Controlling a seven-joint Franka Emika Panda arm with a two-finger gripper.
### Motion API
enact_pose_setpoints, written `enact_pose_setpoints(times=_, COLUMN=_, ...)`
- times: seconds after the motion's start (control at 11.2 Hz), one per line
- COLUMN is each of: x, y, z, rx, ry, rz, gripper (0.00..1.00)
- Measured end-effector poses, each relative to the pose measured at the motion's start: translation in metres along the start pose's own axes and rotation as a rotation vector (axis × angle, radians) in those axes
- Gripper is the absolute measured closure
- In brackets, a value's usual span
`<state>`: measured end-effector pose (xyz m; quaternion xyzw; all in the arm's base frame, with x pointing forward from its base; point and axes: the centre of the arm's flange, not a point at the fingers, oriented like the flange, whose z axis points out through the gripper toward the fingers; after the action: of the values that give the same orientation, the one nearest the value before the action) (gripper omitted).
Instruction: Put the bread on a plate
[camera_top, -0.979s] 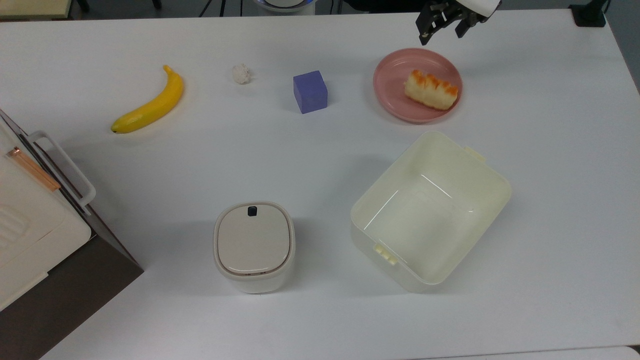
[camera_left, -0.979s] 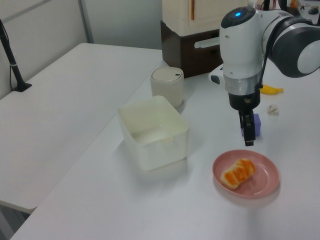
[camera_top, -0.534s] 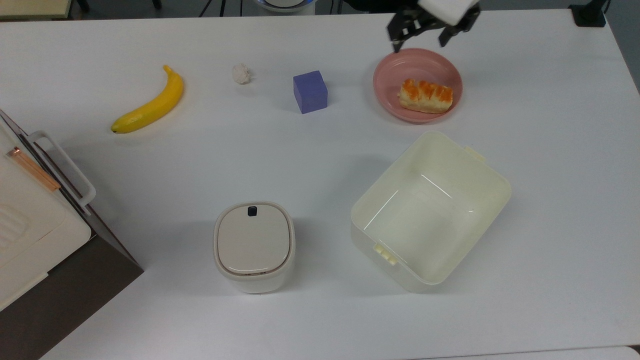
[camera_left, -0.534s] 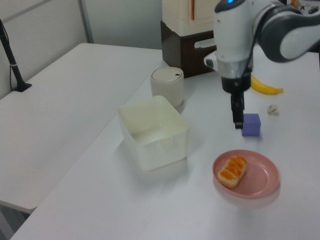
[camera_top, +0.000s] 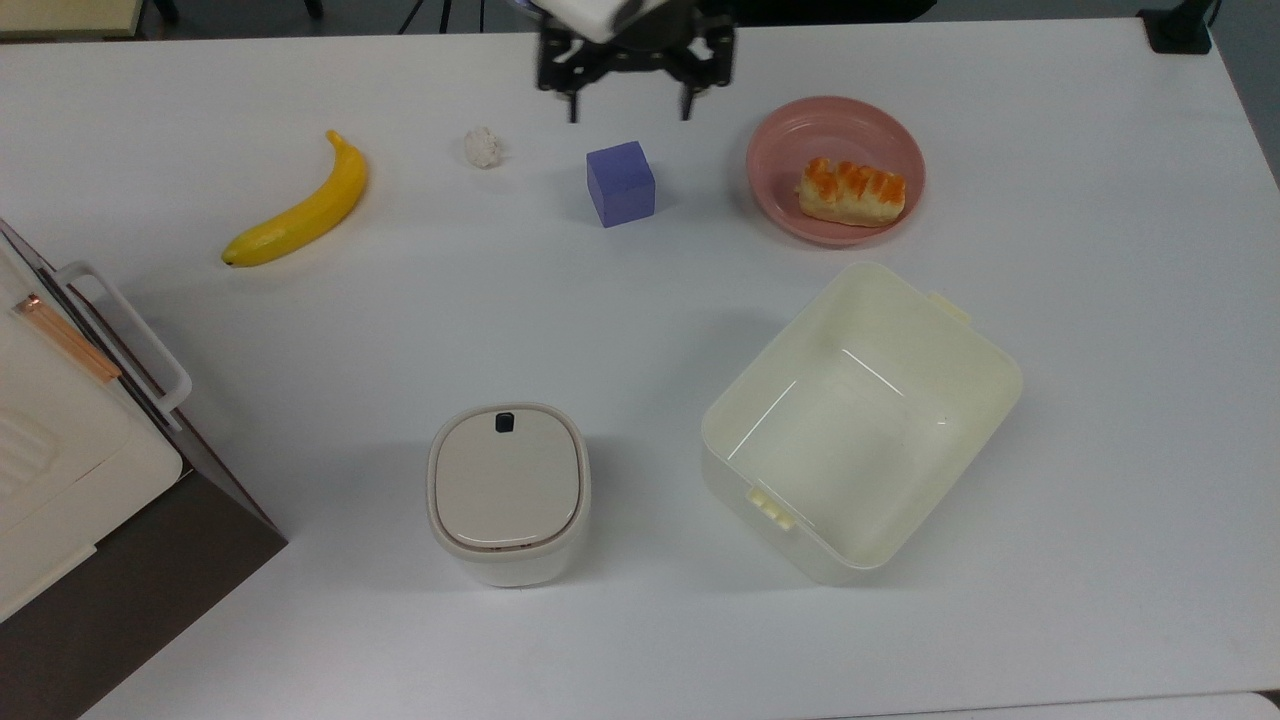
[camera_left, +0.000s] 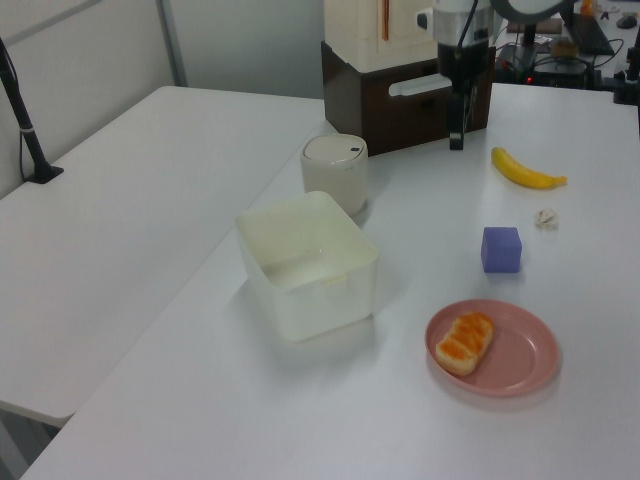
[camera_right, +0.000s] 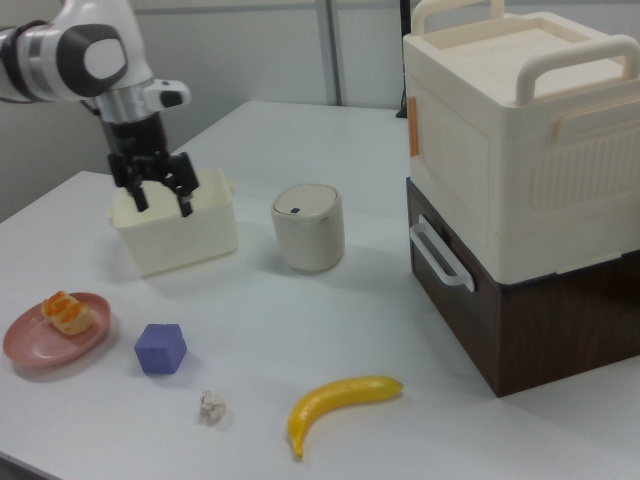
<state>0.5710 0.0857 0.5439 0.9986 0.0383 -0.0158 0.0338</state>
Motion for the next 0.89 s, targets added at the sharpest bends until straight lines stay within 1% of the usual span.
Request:
enact_pose_setpoints(times=0.09, x=0.002, y=0.031, z=-0.006, rx=0.000, ry=0.013, rz=0.038, gripper=0.00)
enact_pose_setpoints(times=0.44, x=-0.001, y=0.110, z=-0.033, rx=0.000, ry=0.045, rz=0.175, gripper=0.00)
enact_pose_setpoints(times=0.62, x=-0.006, y=0.127, z=-0.048, rx=0.022, ry=0.040, rz=0.211, gripper=0.00)
enact_pose_setpoints(times=0.89, x=-0.004, y=0.123, z=-0.047, rx=0.025, ry=0.038, rz=0.207, gripper=0.00)
